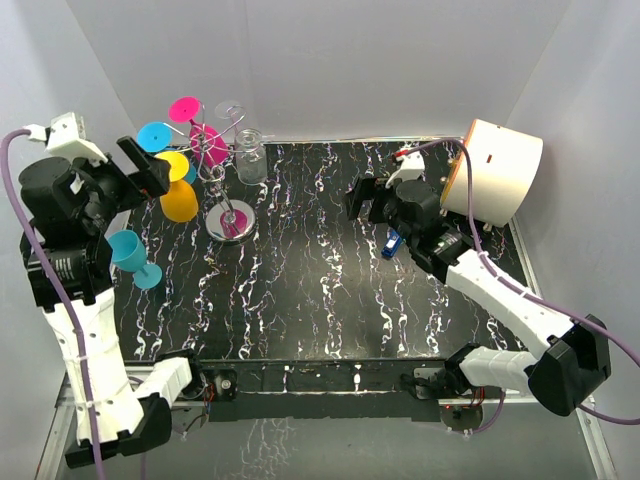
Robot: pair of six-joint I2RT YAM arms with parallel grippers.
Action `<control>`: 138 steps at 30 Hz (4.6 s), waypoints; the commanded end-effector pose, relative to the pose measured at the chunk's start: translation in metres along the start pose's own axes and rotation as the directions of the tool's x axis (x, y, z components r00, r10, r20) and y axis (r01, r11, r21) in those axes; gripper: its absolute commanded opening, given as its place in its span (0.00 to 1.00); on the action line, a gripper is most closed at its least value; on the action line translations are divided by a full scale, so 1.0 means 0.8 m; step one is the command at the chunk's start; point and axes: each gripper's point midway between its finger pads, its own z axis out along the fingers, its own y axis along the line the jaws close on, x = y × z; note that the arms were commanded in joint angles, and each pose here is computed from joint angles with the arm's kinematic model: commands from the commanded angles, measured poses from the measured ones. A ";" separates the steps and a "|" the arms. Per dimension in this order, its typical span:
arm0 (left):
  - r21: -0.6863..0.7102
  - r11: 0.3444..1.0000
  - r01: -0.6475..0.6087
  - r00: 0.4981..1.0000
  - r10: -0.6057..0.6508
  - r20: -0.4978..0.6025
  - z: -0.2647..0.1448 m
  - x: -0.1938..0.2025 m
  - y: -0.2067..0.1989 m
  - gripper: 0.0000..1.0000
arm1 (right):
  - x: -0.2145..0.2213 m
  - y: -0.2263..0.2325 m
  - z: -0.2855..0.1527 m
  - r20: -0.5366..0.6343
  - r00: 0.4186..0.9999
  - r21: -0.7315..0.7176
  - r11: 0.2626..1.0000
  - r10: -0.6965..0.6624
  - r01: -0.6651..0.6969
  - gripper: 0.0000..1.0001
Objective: Take the wine glass off the wine glass rack
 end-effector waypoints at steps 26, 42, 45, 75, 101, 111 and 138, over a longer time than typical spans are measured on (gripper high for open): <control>-0.219 0.864 0.453 0.885 -0.466 -0.005 0.017 0.029 0.011 0.89 | -0.063 0.044 -0.039 0.097 0.982 -0.187 0.972 0.160 -0.140 0.98; -0.228 0.767 0.599 0.792 -0.609 0.034 0.071 0.059 0.023 0.67 | -0.059 0.035 -0.044 0.115 0.981 -0.170 0.976 0.156 -0.135 0.98; -0.242 0.767 0.594 0.795 -0.606 0.032 0.082 0.064 0.028 0.62 | -0.057 0.033 -0.042 0.114 0.982 -0.164 0.977 0.154 -0.134 0.98; -0.309 0.766 0.564 0.810 -0.586 0.026 0.105 0.079 0.050 0.36 | -0.054 0.026 -0.041 0.114 0.981 -0.140 0.980 0.158 -0.142 0.98; -0.273 0.774 0.572 0.813 -0.578 0.066 0.098 0.055 0.045 0.09 | -0.056 0.026 -0.039 0.115 0.979 -0.138 0.979 0.166 -0.150 0.98; -0.232 0.748 0.622 0.779 -0.621 0.087 0.092 0.043 0.037 0.00 | -0.052 0.024 -0.038 0.109 0.980 -0.130 0.980 0.164 -0.150 0.98; -0.203 0.724 0.659 0.752 -0.637 0.168 0.081 0.007 0.043 0.00 | -0.052 0.018 -0.043 0.119 0.980 -0.117 0.982 0.160 -0.146 0.98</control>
